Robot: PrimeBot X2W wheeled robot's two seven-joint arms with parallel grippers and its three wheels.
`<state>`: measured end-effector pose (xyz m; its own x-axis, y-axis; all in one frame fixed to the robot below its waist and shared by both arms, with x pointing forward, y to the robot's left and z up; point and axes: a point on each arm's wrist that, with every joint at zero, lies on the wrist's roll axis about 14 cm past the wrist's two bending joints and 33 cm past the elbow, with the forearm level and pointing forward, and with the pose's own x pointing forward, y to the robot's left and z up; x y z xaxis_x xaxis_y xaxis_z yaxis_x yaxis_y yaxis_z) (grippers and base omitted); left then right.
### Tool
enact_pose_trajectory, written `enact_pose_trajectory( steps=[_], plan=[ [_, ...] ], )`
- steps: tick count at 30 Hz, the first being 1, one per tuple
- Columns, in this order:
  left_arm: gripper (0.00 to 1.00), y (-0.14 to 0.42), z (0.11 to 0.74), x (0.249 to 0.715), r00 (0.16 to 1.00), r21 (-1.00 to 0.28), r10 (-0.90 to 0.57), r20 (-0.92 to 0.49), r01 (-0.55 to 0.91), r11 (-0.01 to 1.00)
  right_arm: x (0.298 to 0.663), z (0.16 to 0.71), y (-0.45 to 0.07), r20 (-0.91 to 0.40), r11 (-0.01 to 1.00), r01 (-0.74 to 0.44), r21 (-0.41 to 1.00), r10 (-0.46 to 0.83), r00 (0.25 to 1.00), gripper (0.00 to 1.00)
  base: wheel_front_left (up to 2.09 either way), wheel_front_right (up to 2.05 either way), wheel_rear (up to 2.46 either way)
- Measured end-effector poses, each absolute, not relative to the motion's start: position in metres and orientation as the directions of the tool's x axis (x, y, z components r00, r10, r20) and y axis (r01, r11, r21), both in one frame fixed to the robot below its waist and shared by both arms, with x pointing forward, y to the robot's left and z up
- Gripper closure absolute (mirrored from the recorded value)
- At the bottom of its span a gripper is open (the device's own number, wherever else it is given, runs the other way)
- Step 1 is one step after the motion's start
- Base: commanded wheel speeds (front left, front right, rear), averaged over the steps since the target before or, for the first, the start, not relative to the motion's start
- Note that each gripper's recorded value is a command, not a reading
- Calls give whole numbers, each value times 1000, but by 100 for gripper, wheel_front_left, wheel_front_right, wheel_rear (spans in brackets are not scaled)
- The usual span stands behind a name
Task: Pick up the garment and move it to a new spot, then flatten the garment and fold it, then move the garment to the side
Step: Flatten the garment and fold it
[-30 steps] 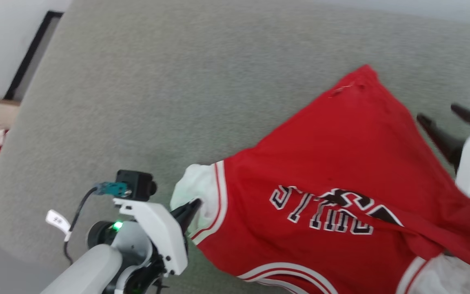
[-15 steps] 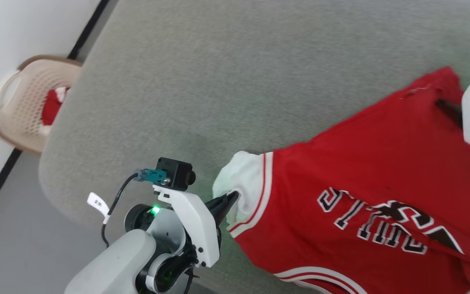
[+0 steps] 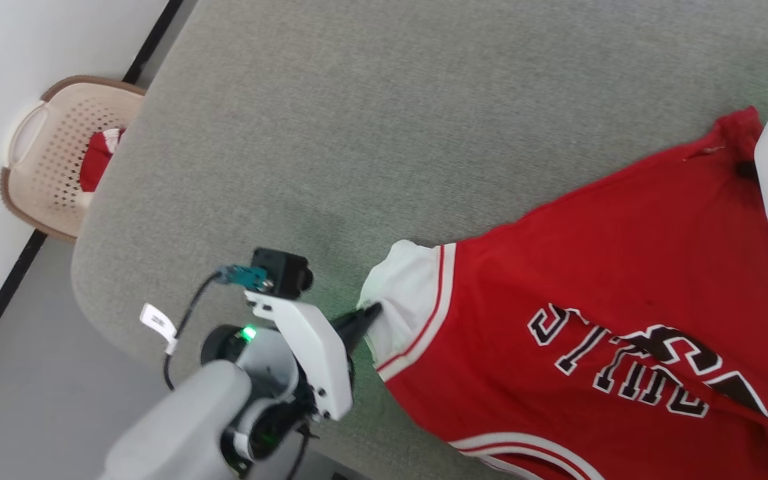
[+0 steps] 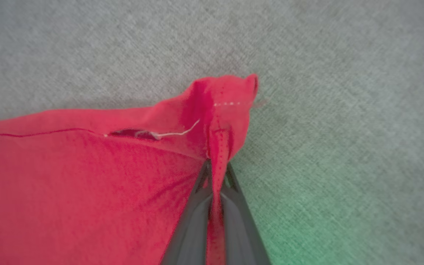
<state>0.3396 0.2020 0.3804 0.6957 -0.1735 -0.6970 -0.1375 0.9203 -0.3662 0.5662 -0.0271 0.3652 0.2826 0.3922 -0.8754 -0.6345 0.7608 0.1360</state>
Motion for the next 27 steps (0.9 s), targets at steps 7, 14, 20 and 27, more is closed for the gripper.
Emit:
enact_pose_trajectory(
  steps=[7, 14, 20, 27],
  plan=[
    [100, 224, 399, 366, 711, -289, -150, -686, -77, 954, 570, 391, -40, -817, 770, -625, 128, 439, 374, 100, 0, 0, 0],
    [100, 246, 450, 415, 767, -165, -118, -630, 16, 986, 576, 444, -70, -717, 792, -605, 80, 467, 517, 100, 0, 0, 0],
    [100, 252, 508, 459, 820, -59, -108, -562, 91, 994, 576, 496, -102, -620, 824, -566, 26, 457, 637, 100, 0, 0, 0],
    [100, 242, 572, 496, 870, 43, -128, -476, 169, 985, 566, 557, -137, -508, 860, -509, -39, 422, 751, 100, 0, 0, 0]
  ],
)
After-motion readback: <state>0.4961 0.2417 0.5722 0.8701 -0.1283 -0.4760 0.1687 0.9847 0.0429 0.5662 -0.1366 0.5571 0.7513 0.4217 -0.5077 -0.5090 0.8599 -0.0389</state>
